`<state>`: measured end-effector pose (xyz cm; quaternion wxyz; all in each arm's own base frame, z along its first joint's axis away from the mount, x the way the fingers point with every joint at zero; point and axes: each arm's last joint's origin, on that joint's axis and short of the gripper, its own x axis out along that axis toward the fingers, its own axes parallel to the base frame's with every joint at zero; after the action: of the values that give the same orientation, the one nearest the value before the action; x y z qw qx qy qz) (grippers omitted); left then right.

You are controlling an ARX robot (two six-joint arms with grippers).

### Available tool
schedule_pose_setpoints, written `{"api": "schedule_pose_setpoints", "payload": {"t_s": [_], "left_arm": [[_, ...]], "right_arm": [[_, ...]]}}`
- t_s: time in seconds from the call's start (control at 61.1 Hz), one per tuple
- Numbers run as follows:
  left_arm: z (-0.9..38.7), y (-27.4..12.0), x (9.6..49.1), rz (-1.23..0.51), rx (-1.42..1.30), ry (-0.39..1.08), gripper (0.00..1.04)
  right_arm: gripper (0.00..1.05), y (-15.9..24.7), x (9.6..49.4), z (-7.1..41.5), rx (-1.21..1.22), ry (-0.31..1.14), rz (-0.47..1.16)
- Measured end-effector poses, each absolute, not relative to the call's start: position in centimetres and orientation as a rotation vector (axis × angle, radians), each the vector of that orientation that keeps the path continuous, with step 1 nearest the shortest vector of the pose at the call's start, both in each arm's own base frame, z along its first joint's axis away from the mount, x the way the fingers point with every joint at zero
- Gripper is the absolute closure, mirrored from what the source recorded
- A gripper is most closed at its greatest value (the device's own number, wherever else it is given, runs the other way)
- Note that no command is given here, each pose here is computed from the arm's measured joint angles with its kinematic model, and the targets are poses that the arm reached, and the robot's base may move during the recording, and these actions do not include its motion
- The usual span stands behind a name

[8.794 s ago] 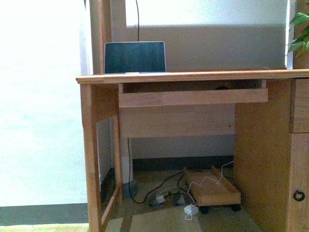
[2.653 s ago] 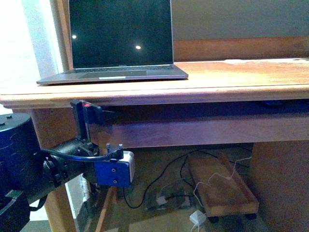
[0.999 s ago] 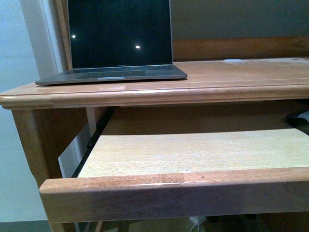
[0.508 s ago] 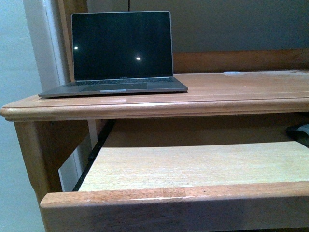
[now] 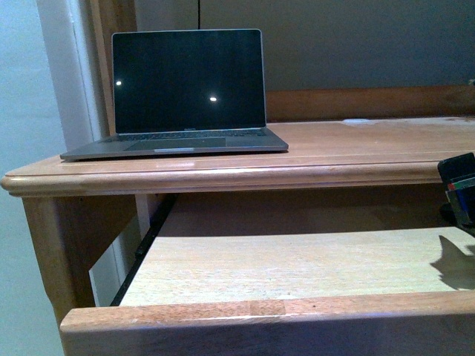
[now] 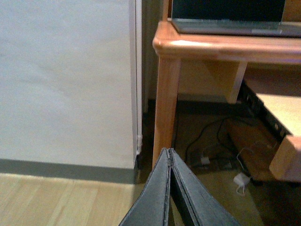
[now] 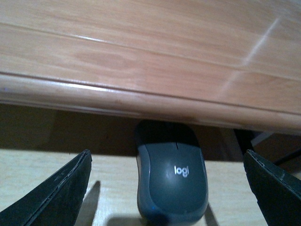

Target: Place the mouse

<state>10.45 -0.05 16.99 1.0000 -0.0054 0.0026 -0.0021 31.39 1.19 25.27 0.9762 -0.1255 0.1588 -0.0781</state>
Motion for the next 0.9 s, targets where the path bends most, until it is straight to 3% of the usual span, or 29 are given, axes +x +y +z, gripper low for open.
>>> {"api": "schedule_pose_setpoints", "payload": {"t_s": [0.852,0.901], "left_arm": [[16.6,0.0,9.8,-0.005,-0.01,-0.004,1.02],[16.6,0.0,9.8,-0.005,-0.01,-0.004,1.02]], "right_arm": [[0.07,-1.4,35.9,23.3,-0.29,0.554,-0.18],[0.11,-1.5,36.0,23.3,-0.278,0.555,-0.18]]}}
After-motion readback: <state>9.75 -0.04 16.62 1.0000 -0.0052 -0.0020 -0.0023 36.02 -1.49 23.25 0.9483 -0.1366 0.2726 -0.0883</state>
